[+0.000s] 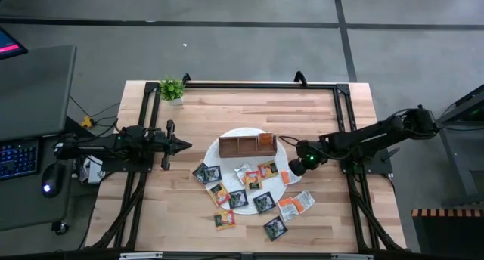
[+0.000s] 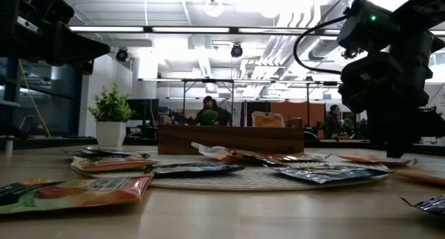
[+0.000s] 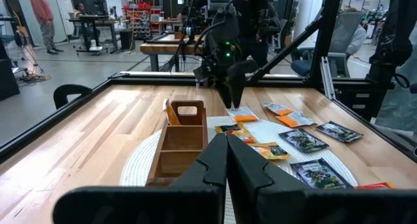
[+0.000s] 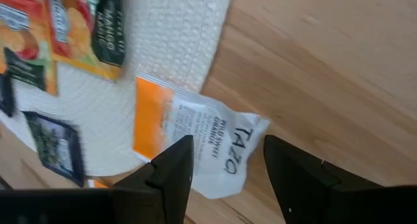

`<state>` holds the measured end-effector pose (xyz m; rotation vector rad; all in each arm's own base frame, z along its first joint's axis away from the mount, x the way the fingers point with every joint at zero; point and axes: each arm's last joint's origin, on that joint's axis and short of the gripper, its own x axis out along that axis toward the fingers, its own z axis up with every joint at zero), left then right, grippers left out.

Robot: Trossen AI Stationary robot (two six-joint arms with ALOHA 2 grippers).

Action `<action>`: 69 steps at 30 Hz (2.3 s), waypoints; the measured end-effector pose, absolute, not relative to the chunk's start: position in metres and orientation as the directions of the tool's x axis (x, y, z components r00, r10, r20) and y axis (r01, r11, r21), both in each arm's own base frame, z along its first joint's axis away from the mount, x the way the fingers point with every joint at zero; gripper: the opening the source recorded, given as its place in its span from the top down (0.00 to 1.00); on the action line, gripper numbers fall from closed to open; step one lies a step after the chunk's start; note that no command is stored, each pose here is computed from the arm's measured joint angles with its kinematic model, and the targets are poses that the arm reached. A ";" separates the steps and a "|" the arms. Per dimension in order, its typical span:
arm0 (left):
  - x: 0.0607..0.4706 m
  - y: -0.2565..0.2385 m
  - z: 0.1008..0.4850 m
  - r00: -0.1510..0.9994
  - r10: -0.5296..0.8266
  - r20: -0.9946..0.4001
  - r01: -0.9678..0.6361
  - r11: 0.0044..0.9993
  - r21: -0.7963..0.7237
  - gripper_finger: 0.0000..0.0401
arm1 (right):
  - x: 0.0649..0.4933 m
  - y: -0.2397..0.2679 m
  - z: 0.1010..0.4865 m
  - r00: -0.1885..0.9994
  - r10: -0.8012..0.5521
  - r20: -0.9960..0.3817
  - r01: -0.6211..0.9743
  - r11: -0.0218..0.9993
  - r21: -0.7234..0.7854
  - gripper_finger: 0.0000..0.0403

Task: Pick & Place Tea
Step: Put the white tea bag into the right section of the wooden organizer

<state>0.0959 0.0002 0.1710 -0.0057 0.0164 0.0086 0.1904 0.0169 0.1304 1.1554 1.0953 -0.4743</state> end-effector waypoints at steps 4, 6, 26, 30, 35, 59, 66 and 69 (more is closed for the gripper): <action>0.096 0.000 0.171 1.000 0.008 -0.017 -0.009 1.000 -0.005 1.00 | 0.191 0.017 0.131 0.446 0.217 -0.868 0.779 0.383 0.496 0.54; 0.096 0.000 0.171 1.000 0.009 -0.016 -0.009 1.000 -0.006 1.00 | 0.191 0.017 0.131 0.444 0.221 -0.868 0.779 0.383 0.496 0.54; 0.096 0.000 0.171 1.000 0.009 -0.016 -0.009 1.000 -0.006 1.00 | 0.195 0.019 0.121 0.399 0.262 -0.879 0.787 0.394 0.475 0.74; 0.096 0.000 0.171 1.000 0.009 -0.017 -0.009 1.000 -0.005 1.00 | 0.194 0.018 0.120 0.393 0.258 -0.883 0.784 0.408 0.468 0.81; 0.096 0.000 0.171 1.000 0.009 -0.017 -0.009 1.000 -0.005 1.00 | 0.193 0.018 0.120 0.387 0.256 -0.886 0.777 0.425 0.463 0.91; 0.096 0.000 0.171 1.000 0.009 -0.016 -0.009 1.000 -0.005 1.00 | 0.197 0.012 0.153 0.462 0.130 -0.877 0.715 0.531 0.455 1.00; 0.096 0.000 0.171 1.000 0.009 -0.017 -0.009 1.000 -0.005 1.00 | 0.205 0.007 0.191 0.441 0.032 -0.897 0.686 0.632 0.360 1.00; 0.096 0.000 0.171 1.000 0.008 -0.017 -0.008 1.000 -0.005 1.00 | 0.210 0.003 0.211 0.448 0.001 -0.894 0.652 0.684 0.327 1.00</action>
